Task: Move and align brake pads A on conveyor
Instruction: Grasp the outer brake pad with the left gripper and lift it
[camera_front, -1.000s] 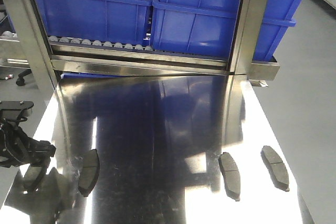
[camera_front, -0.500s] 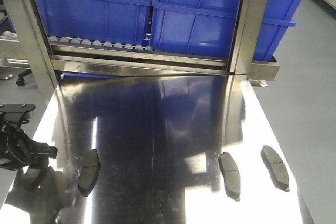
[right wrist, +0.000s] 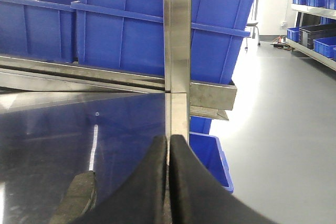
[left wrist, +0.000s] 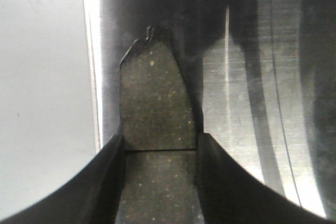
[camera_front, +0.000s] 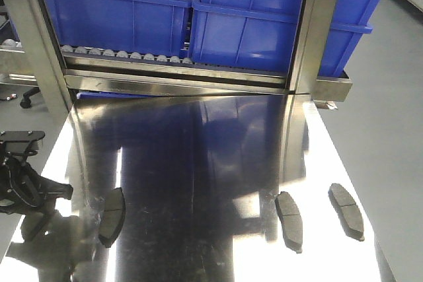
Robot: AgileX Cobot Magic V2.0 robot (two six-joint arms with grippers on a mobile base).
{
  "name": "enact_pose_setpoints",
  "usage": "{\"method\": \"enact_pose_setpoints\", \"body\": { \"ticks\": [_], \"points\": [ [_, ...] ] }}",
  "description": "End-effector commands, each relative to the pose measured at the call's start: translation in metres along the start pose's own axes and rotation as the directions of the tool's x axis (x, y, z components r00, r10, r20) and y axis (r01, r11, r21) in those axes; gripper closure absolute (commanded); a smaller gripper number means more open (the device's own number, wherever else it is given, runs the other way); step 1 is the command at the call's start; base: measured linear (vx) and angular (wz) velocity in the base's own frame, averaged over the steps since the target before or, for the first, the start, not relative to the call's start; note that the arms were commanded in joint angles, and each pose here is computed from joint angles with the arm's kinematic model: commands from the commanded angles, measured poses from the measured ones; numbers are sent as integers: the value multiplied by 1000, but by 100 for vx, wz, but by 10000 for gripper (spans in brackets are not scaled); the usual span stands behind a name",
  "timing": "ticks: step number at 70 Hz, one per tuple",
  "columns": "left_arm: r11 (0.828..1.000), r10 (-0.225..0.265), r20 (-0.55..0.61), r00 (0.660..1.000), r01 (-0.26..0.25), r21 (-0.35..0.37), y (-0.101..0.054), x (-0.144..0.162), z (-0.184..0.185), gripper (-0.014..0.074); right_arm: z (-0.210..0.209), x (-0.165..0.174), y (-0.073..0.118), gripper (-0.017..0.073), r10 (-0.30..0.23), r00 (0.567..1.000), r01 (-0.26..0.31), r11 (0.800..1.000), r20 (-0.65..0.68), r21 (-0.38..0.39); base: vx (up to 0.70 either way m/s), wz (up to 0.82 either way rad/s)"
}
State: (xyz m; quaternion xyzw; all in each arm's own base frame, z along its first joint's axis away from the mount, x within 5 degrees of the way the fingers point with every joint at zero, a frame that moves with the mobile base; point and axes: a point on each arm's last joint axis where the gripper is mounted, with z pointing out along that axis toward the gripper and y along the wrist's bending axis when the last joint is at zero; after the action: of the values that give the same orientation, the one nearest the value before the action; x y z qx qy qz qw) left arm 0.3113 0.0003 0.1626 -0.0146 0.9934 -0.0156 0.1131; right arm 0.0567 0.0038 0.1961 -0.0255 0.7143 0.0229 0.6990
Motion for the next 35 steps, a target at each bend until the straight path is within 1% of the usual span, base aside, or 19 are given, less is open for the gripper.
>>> {"method": "enact_pose_setpoints", "body": {
  "ticks": [1, 10, 19, 28, 35],
  "points": [
    [1000, 3, 82, 997, -3, 5, -3, -10, -17, 435, -1, -5, 0, 563, -13, 997, 13, 1000, 76, 4, 0, 0],
    [1000, 3, 97, 995, -4, 6, -3, -10, -21, 438, -1, -5, 0, 563, -13, 997, 13, 1000, 76, 4, 0, 0],
    [1000, 5, 147, 989, -6, 6, -3, -9, -39, 438, -1, -5, 0, 563, -13, 997, 13, 1000, 76, 4, 0, 0],
    [1000, 7, 204, 979, -9, 7, -3, 4, -60, 438, -1, -5, 0, 563, -13, 997, 13, 1000, 76, 4, 0, 0],
    [1000, 20, 248, 969, -22, 5, -3, 17, -76, 438, -1, -5, 0, 563, -13, 997, 13, 1000, 76, 4, 0, 0]
  ]
}}
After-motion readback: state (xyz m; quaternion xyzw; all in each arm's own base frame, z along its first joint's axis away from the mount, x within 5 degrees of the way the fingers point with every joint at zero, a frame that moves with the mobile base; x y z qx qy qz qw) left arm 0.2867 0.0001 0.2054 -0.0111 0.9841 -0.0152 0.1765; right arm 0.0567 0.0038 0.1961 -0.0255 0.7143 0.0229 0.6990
